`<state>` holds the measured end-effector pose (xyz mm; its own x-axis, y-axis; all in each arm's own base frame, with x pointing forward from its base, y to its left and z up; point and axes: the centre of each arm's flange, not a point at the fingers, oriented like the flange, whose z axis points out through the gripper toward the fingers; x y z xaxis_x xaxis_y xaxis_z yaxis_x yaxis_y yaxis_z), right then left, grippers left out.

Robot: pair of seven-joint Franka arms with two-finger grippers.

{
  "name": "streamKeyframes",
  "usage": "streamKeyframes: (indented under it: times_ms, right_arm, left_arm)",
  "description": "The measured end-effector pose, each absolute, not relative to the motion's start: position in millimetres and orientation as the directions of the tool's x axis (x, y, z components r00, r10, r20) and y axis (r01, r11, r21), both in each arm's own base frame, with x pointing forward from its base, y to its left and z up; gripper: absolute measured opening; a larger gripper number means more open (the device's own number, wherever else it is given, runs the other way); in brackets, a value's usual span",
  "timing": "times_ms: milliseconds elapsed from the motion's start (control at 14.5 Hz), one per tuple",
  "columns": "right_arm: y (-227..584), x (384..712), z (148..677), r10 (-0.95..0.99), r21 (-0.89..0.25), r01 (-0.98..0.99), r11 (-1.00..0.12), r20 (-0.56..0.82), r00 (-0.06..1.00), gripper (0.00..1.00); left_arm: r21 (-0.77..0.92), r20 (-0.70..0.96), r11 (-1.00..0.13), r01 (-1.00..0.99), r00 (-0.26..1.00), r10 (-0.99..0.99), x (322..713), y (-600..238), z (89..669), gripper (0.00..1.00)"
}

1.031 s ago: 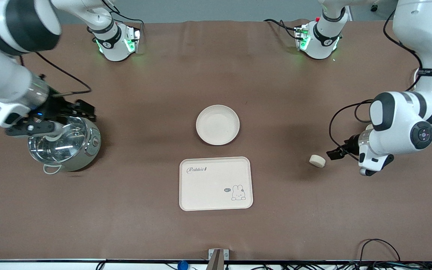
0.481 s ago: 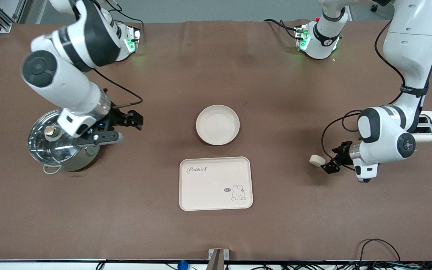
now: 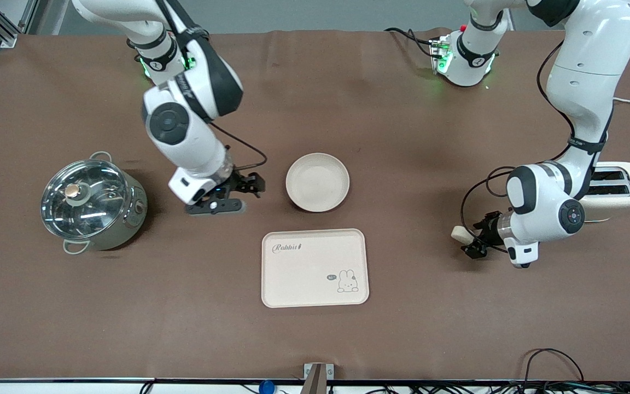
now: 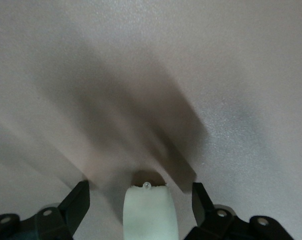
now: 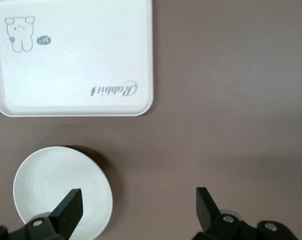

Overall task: Place bun in plate and plate on tray
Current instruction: 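Grasp the bun with the left gripper while the right gripper grips the plate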

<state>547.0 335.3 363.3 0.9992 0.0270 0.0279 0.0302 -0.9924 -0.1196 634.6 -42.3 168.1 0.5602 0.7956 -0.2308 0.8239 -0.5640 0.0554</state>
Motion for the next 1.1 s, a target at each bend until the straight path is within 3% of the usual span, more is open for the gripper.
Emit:
streamKeyframes:
  times_ms: [138,275,344,481,619,688,756,1100]
  right_arm:
    - [350.0,525.5,331.0,0.000,-0.130,0.006,-0.991,0.051,0.999,1.00]
    - [367.1,509.2,312.8,-0.038,-0.138,-0.030,-0.990,0.056,0.998,1.00]
    - [379.5,501.1,306.5,-0.051,-0.146,-0.041,-0.988,0.062,0.997,1.00]
    - [403.3,484.2,292.8,-0.059,-0.152,-0.049,-0.987,0.062,0.996,1.00]
    - [411.7,478.6,278.5,-0.061,-0.161,-0.048,-0.986,0.075,0.995,1.00]
    - [410.1,478.8,269.7,-0.066,-0.169,-0.050,-0.984,0.088,0.994,1.00]
    - [406.7,478.8,258.4,-0.072,-0.172,-0.054,-0.984,0.099,0.993,1.00]
    - [400.4,478.9,237.9,-0.079,-0.160,-0.063,-0.985,0.096,0.992,1.00]
  left_arm:
    - [0.058,-0.238,-0.552,0.832,0.548,0.802,634.6,-44.3,168.3,0.86]
    - [0.055,-0.246,-0.534,0.843,0.530,0.811,634.4,-50.6,169.3,0.73]
    - [0.054,-0.250,-0.526,0.849,0.521,0.816,634.2,-55.4,169.7,0.73]
    - [0.051,-0.257,-0.518,0.854,0.512,0.820,633.6,-63.8,171.0,0.56]
    - [0.051,-0.258,-0.518,0.854,0.512,0.819,633.6,-66.6,171.8,0.51]
    - [0.046,-0.264,-0.520,0.853,0.513,0.817,633.2,-67.5,173.3,0.44]
    - [0.038,-0.276,-0.526,0.850,0.515,0.812,632.1,-70.8,174.8,0.30]
    - [0.008,-0.362,-0.551,0.834,0.516,0.776,621.4,-139.8,218.5,0.28]
